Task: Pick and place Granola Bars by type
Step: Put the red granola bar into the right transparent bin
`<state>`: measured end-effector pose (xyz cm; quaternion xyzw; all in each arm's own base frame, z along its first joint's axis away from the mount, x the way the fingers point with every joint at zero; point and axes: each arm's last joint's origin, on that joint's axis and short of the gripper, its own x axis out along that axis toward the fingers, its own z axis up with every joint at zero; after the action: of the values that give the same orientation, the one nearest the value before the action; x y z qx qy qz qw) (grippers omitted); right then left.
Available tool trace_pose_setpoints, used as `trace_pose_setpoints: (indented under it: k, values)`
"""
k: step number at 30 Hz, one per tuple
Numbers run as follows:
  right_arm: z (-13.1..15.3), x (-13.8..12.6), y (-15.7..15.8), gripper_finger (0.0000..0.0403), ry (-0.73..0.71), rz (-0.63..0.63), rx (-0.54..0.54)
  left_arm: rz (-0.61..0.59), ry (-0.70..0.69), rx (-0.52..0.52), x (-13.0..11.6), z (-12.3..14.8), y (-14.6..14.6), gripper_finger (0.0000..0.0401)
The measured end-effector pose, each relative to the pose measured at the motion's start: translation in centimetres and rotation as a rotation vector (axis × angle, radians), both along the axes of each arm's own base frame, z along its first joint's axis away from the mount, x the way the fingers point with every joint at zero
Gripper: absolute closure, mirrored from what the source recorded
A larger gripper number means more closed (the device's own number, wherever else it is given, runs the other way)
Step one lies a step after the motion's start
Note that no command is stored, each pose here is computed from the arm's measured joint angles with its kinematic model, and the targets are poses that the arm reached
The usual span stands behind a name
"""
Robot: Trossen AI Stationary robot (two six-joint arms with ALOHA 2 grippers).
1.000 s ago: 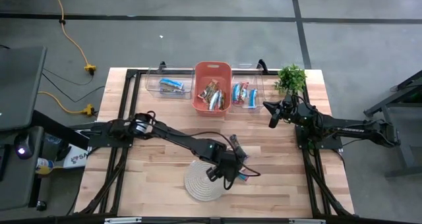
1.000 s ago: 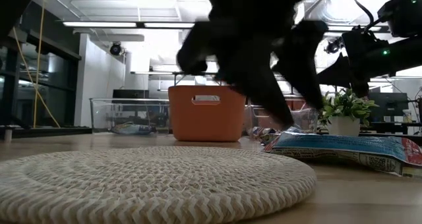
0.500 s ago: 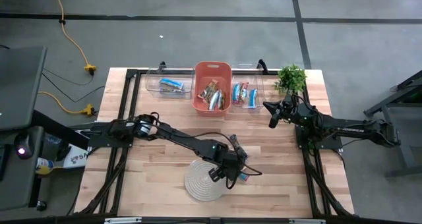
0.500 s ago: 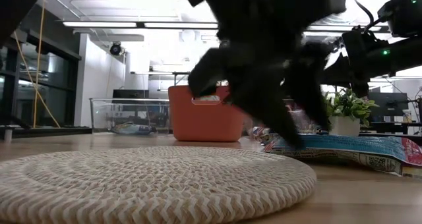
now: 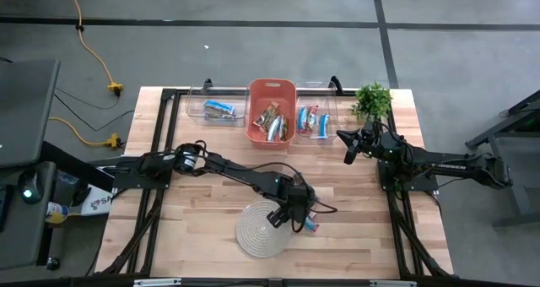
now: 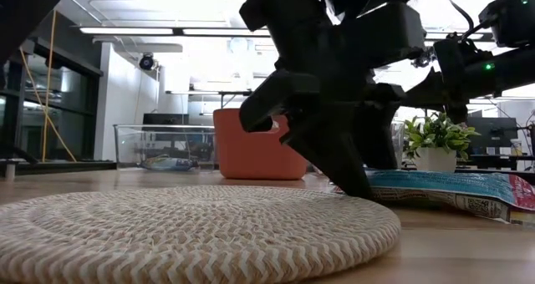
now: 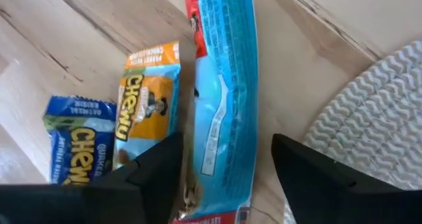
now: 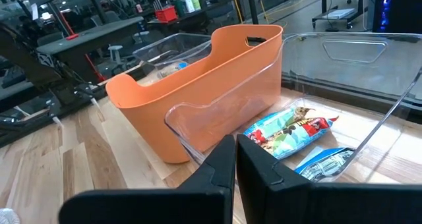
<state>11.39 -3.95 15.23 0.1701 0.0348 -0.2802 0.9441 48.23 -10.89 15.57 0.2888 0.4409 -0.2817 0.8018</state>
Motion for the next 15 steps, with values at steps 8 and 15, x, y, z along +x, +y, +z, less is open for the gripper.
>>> trace_pose_setpoints:
  k: [8, 15]
  values:
    - [0.01, 0.00, 0.00, 0.0402, 0.000, -0.001, 0.000, 0.017, 0.014, -0.030, 0.04, -0.02, 0.40, 0.0240]
    - [0.01, 0.00, 0.00, 0.0402, 0.000, -0.001, 0.000, 0.016, 0.010, -0.032, 0.07, 0.00, 0.37, 0.0283]
